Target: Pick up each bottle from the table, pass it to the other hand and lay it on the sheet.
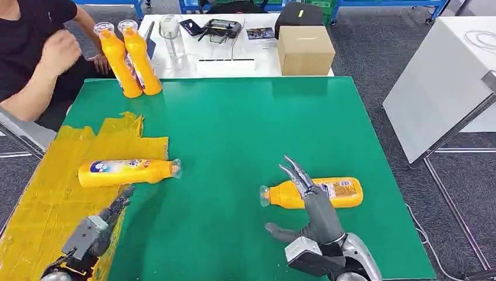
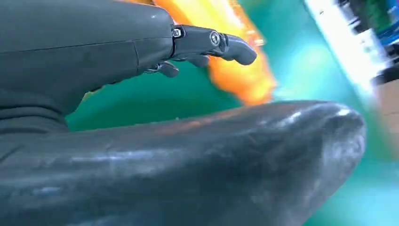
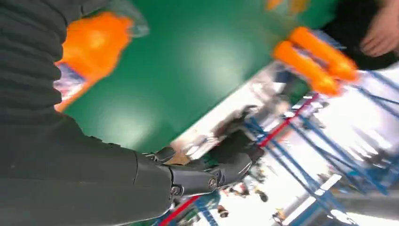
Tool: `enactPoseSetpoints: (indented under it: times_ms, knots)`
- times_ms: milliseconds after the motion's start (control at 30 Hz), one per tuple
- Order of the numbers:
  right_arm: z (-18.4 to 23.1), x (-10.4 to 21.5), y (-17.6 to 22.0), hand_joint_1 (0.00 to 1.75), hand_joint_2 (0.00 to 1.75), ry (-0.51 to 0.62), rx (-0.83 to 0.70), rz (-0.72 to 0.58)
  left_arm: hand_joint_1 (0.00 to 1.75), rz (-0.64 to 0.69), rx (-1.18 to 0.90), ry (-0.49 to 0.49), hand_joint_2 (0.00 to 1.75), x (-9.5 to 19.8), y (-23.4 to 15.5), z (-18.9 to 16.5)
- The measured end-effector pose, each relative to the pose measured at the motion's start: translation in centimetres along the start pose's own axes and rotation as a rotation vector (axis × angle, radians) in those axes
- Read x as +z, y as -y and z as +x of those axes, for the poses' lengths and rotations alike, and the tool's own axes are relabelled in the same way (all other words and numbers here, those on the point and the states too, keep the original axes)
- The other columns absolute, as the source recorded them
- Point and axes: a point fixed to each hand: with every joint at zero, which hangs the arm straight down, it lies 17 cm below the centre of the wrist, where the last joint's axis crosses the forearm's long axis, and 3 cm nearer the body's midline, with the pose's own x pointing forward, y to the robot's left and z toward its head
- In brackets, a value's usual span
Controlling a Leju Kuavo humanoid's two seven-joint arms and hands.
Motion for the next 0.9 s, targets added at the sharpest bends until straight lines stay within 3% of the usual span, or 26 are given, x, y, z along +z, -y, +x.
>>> enactPoseSetpoints:
  times_ms: [167, 433, 700, 900]
  knots:
    - [-4.1, 3.9, 0.3, 0.00, 1.75, -0.160, 0.167, 0.028, 0.00, 0.070, 0.185, 0.116, 0.00, -0.2, -0.7, 4.8]
    - [-9.8, 9.2, 2.6, 0.00, 1.75, -0.367, 0.274, 0.074, 0.00, 0.097, 0.221, 0.169, 0.00, 0.0, -0.4, 7.1]
    - [-14.0, 11.6, 5.4, 0.00, 1.75, -0.481, 0.354, 0.117, 0.00, 0.091, 0.244, 0.195, 0.00, -0.2, -0.2, 8.1]
    - [-16.2, 10.5, 7.0, 0.00, 1.75, -0.503, 0.426, 0.114, 0.00, 0.085, 0.252, 0.203, 0.00, -0.7, 0.0, 8.5]
